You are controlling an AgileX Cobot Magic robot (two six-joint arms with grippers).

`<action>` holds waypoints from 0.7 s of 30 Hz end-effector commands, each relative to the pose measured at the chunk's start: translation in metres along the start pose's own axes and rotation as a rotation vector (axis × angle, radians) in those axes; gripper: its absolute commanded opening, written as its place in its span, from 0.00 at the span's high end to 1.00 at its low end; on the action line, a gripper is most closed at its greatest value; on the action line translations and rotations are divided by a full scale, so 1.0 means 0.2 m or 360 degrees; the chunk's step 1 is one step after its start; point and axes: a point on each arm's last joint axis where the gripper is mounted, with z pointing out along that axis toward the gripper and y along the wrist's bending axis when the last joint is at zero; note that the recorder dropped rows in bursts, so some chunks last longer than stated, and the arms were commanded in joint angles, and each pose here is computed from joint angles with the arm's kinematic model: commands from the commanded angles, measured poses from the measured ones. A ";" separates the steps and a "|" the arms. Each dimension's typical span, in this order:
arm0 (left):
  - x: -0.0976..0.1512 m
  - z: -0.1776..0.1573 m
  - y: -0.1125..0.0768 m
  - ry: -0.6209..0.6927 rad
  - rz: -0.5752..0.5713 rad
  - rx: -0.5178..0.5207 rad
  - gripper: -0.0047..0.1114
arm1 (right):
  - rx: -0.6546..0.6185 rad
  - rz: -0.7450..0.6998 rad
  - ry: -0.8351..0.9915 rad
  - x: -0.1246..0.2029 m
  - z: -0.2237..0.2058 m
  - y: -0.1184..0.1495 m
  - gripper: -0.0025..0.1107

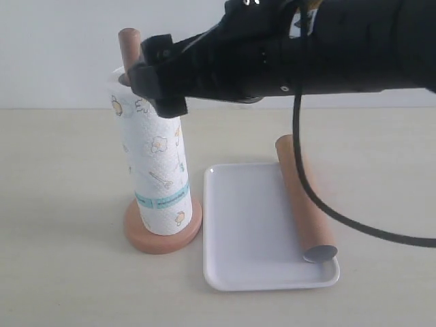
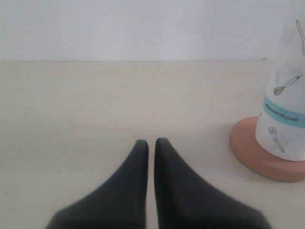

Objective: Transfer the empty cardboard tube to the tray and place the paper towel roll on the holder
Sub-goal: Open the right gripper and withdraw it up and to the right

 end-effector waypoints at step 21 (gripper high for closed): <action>0.00 0.00 0.00 -0.0001 -0.0005 -0.0002 0.92 | -0.0036 -0.0063 0.0324 0.04 -0.18 0.02 0.93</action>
